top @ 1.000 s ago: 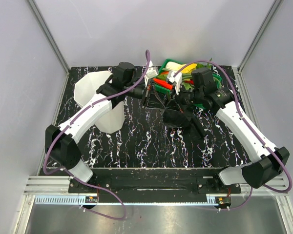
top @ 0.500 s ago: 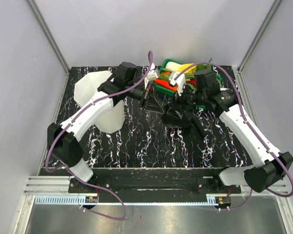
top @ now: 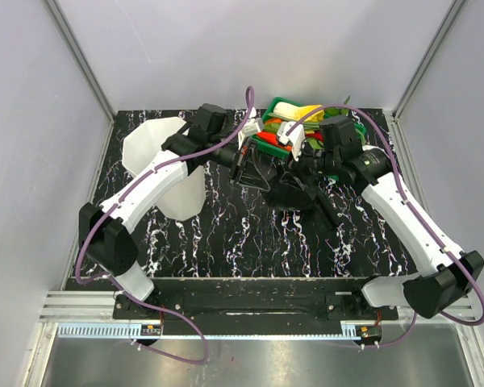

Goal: Put the trash bags into the trash bin
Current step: Unfold the trash bag at the center of the board.

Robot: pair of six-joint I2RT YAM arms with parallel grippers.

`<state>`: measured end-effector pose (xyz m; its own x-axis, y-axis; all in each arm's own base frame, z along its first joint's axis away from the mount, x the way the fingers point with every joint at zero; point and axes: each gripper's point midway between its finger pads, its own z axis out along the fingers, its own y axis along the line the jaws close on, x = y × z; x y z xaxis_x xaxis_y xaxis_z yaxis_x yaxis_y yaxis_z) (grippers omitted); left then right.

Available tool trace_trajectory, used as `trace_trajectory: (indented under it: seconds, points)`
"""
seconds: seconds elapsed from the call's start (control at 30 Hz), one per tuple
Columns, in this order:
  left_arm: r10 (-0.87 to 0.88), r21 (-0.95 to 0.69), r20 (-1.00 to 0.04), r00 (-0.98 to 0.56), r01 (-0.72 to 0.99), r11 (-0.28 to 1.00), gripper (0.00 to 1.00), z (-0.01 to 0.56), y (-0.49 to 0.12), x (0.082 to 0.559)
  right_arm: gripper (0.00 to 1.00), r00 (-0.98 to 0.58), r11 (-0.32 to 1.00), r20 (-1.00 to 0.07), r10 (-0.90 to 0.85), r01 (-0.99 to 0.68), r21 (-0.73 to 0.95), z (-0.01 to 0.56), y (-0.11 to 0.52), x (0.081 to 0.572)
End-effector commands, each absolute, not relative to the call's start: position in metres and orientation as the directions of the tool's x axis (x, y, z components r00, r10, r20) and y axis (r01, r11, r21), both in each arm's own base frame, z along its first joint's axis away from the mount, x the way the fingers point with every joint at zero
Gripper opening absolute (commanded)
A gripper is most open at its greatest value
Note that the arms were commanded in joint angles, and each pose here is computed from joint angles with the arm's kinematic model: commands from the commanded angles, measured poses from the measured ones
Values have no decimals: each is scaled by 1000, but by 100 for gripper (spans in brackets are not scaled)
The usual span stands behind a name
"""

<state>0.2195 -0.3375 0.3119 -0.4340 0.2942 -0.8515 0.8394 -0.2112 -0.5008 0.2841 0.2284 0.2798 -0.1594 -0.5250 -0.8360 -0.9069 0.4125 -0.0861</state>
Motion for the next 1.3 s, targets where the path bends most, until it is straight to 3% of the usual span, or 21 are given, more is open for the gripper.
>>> trace_trajectory:
  seconds: [0.0,0.03,0.07,0.1,0.3,0.5,0.57,0.7,0.83,1.27]
  points:
    - [263,-433,-892,-369,865,-254,0,327,-339,219,19,-115,404,-866,-487,-909,-107,300,235,282]
    - [265,-438,-889,-374,862,-256,0,326,-340,219,9,-131,411,-866,-482,-907,-91,299,236,284]
    - [265,-442,-888,-375,856,-268,1,327,-339,217,3,-145,429,-864,-482,-899,-88,297,236,287]
    - [264,-441,-889,-374,854,-275,9,327,-338,215,1,-155,443,-861,-485,-892,-90,295,235,291]
    - [245,-408,-907,-342,855,-321,38,336,-333,204,0,-229,552,-830,-509,-826,-111,277,222,314]
    - [217,-314,-942,-257,902,-295,81,338,-328,205,0,-247,420,-862,-442,-907,44,281,231,286]
    - [206,-259,-956,-207,927,-271,88,338,-326,207,0,-276,376,-876,-396,-919,120,288,228,282]
    - [190,-159,-974,-126,972,-171,94,337,-316,228,0,-330,254,-874,-357,-935,250,299,223,267]
    - [140,-182,-976,-165,977,-115,95,343,-302,249,0,-376,188,-855,-358,-926,329,299,221,259]
    - [180,-183,-971,-159,975,-128,92,315,-317,235,0,-475,188,-840,-263,-879,438,317,228,274]
